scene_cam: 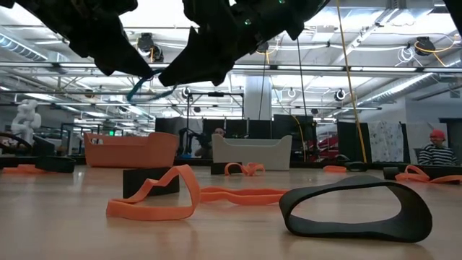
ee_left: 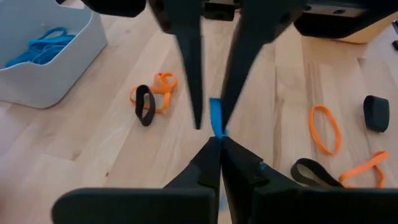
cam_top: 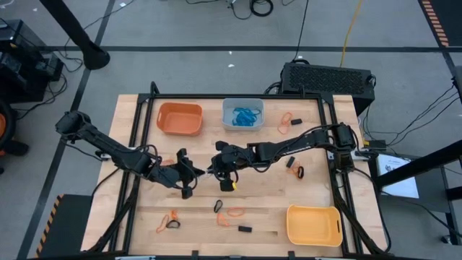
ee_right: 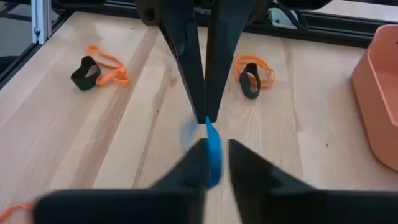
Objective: Sort rubber bands into baskets
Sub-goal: Put the blue rubberband into the gray bin
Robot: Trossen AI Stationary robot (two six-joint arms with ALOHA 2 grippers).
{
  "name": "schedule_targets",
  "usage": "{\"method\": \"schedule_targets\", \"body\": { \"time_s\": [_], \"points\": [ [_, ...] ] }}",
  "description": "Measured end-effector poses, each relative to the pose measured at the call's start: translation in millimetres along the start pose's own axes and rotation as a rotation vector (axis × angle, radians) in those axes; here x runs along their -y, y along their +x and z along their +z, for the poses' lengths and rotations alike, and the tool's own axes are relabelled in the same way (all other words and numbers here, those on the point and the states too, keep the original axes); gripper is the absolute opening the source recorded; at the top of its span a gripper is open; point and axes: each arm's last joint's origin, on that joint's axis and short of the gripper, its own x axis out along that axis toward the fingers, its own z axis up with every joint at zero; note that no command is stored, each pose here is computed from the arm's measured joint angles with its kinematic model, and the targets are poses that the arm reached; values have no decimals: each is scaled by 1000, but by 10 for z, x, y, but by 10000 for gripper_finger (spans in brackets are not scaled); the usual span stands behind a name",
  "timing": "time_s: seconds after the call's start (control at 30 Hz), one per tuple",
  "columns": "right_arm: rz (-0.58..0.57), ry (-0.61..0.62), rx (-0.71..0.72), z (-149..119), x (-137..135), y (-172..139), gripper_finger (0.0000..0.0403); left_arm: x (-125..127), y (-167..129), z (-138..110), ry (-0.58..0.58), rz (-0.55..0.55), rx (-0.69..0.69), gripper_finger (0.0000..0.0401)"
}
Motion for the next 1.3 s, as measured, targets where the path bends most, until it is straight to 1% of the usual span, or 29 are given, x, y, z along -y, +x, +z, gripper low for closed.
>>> {"method": "schedule_targets", "body": {
  "time_s": [0.03,0.07,0.2,0.33,0.43,0.53,0.67,0.77,0.83,0.9,0.97,1.1,1.17,1.23,1.3],
  "points": [
    [-1,0,0,0,2,0,22,-2,0,-1,1,5,0,22],
    [-1,-2,0,0,2,0,12,-3,0,-3,1,7,-1,28],
    [-3,12,-7,-7,16,0,6,-18,2,-24,12,19,-22,67],
    [-10,19,-37,-12,51,-43,3,-73,21,-37,26,46,-52,122],
    [-24,31,-54,35,115,-149,1,-160,29,-54,58,83,-101,158],
    [-49,47,-52,116,221,-309,1,-280,-17,-32,62,130,-177,178],
    [-99,60,-58,230,418,-613,1,-414,-138,16,65,165,-188,182],
    [-180,86,-69,288,619,-863,1,-482,-262,51,76,202,-122,182],
    [-215,109,-78,295,762,-997,0,-523,-334,17,82,224,-91,182],
    [-250,133,-91,281,910,-1099,0,-556,-384,-55,83,225,-42,183],
    [-285,161,-106,241,1070,-1155,0,-594,-401,-163,79,222,20,183],
    [-352,231,-163,104,1392,-1240,0,-669,-398,-394,80,176,147,183],
    [-384,282,-187,35,1528,-1279,0,-714,-402,-489,108,165,171,183],
    [-402,336,-197,-21,1627,-1289,0,-757,-414,-537,102,157,182,183],
    [-402,365,-204,-74,1703,-1264,0,-784,-435,-553,86,138,188,183]
  ]
}}
